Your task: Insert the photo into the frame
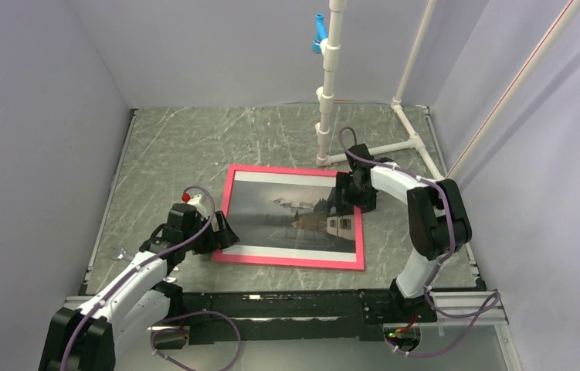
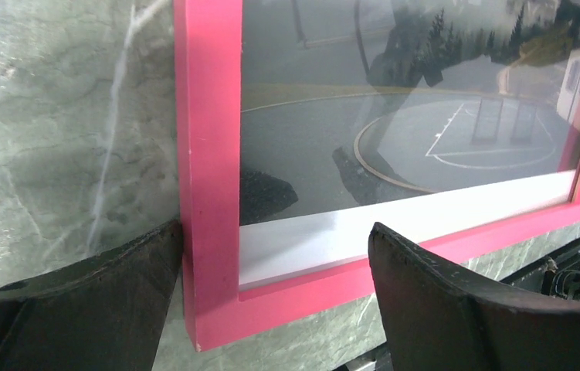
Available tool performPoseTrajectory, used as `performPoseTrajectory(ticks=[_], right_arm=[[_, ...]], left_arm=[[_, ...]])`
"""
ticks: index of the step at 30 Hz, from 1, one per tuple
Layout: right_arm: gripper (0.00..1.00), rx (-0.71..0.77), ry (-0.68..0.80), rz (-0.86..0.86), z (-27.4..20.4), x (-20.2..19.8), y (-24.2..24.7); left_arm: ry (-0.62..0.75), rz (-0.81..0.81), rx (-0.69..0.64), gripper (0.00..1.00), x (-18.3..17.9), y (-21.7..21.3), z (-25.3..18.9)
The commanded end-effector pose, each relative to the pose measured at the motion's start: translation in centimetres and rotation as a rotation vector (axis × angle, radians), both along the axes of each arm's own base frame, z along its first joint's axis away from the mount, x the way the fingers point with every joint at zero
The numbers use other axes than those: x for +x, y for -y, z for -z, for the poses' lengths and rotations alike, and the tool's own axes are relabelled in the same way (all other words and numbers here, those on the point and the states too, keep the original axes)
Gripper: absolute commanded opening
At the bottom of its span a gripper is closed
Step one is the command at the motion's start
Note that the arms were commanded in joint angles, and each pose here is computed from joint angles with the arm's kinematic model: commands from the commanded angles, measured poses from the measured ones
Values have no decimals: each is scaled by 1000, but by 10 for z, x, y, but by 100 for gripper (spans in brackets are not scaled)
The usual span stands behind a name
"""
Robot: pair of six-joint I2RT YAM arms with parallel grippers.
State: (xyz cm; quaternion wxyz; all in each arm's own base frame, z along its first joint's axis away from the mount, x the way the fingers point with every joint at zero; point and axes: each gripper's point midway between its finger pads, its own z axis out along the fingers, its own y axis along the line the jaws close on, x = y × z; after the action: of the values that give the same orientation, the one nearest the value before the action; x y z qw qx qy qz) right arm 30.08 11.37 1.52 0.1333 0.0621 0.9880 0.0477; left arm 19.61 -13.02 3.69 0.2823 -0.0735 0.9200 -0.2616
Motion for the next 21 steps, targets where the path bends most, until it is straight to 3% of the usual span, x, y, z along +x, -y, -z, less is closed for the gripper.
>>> performPoseTrajectory(ticks=[1, 8, 14, 19, 21], right_arm=[[77, 169, 56, -66, -9, 32, -40], [77, 182, 49, -47, -7, 45, -40], [78, 175, 58, -26, -13, 38, -35], [80, 160, 96, -3, -30, 29, -27], [85, 157, 118, 6, -37, 22, -23]], left_arm=[[-111, 75, -103, 92, -30, 23, 9], [-135, 113, -100, 92, -41, 39, 14], [-150, 89, -20, 96, -43, 34, 19], [-96, 43, 45, 99, -30, 24, 0], [-45, 39, 47, 99, -23, 22, -14]])
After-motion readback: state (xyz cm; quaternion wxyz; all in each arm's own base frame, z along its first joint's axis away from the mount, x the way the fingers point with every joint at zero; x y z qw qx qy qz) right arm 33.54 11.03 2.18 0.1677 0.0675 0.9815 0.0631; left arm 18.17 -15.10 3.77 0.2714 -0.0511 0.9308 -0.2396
